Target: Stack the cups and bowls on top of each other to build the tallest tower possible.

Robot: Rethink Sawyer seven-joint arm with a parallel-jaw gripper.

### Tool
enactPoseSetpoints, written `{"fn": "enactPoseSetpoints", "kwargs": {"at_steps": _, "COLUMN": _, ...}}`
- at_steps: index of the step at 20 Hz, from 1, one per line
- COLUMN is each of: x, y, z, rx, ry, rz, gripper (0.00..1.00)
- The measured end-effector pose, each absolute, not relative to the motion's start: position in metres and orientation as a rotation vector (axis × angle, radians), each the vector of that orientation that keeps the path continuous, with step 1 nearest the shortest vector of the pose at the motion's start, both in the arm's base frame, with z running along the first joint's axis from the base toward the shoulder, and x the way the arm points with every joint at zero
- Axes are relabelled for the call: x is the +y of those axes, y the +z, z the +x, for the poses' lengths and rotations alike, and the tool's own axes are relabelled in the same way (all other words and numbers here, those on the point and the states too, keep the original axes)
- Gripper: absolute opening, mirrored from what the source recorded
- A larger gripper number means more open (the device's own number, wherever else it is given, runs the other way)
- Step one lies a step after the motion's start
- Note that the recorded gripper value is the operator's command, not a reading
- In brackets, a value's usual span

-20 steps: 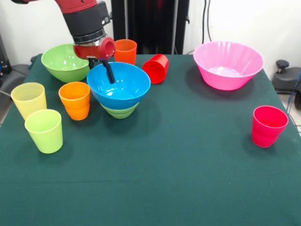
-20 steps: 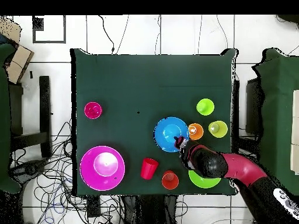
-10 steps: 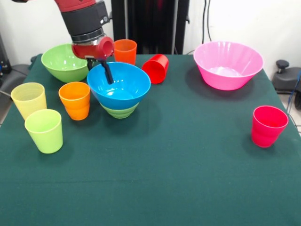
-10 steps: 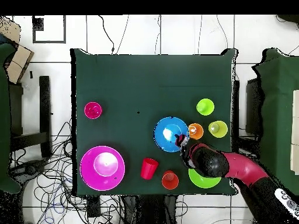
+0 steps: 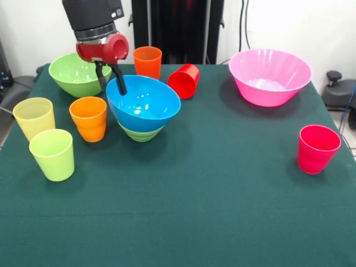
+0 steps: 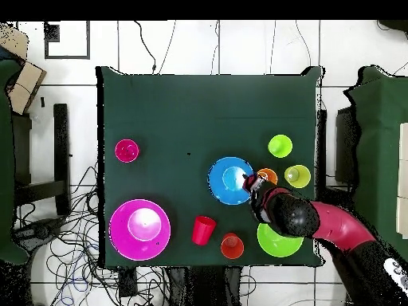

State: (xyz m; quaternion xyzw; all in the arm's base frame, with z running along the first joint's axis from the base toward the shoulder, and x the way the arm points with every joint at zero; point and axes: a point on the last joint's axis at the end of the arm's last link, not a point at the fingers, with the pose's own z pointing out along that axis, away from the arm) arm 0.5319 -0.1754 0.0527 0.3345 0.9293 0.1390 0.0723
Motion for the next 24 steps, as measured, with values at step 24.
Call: {"fn": "enactPoseSetpoints", "kwargs": {"at_steps": 24, "x": -0.132, "y": 0.088, "z": 0.564, "rx": 2.858, "ry": 0.431, "rz": 1.017, "gripper": 1.0}}
